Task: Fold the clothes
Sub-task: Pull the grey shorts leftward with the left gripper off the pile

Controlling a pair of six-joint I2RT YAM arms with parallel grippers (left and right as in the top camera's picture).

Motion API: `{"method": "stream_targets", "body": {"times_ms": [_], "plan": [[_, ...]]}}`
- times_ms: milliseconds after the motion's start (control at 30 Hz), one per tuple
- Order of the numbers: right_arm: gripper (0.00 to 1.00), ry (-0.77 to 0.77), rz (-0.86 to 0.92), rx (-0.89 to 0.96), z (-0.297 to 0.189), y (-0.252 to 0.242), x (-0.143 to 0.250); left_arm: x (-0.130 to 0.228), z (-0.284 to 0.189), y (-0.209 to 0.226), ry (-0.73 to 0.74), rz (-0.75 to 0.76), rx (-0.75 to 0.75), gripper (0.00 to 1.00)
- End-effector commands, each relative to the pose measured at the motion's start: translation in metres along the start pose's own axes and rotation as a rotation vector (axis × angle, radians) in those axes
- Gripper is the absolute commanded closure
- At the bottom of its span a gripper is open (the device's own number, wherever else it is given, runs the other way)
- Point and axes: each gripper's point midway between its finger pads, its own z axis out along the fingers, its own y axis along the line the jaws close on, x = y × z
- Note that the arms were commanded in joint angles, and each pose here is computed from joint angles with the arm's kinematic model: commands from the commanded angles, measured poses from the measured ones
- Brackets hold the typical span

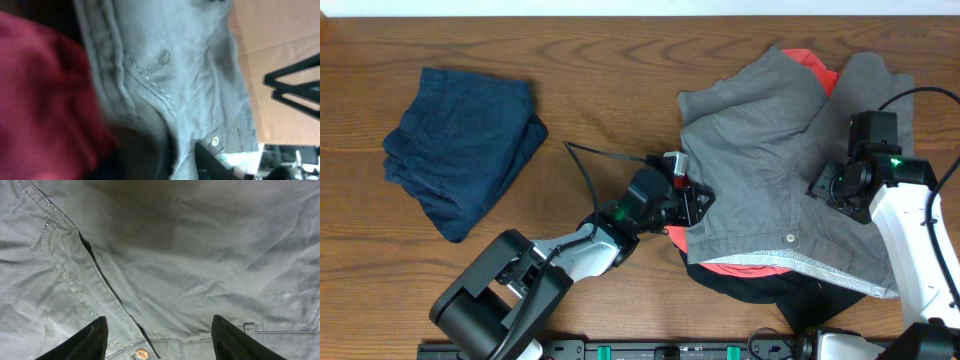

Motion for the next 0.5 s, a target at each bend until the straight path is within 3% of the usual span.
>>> {"method": "stream_targets", "body": {"times_ms": [0, 33, 300, 467], "plan": [[0.37, -0.011, 0.01, -0.008, -0.004, -0.001, -0.003, -0.023, 0.003, -0.032, -0.05, 0.026, 0.083, 0.89], [0.37, -0.009, 0.01, -0.007, -0.004, -0.002, -0.002, -0.03, 0.003, -0.039, -0.063, 0.025, 0.099, 0.94], [0.39, 0.01, -0.007, -0.009, -0.004, -0.002, 0.002, -0.103, -0.036, -0.107, -0.242, 0.089, 0.24, 0.94], [0.41, 0.038, -0.055, -0.048, -0.004, 0.004, 0.008, -0.174, -0.097, -0.105, -0.445, 0.095, 0.239, 0.94]]}}
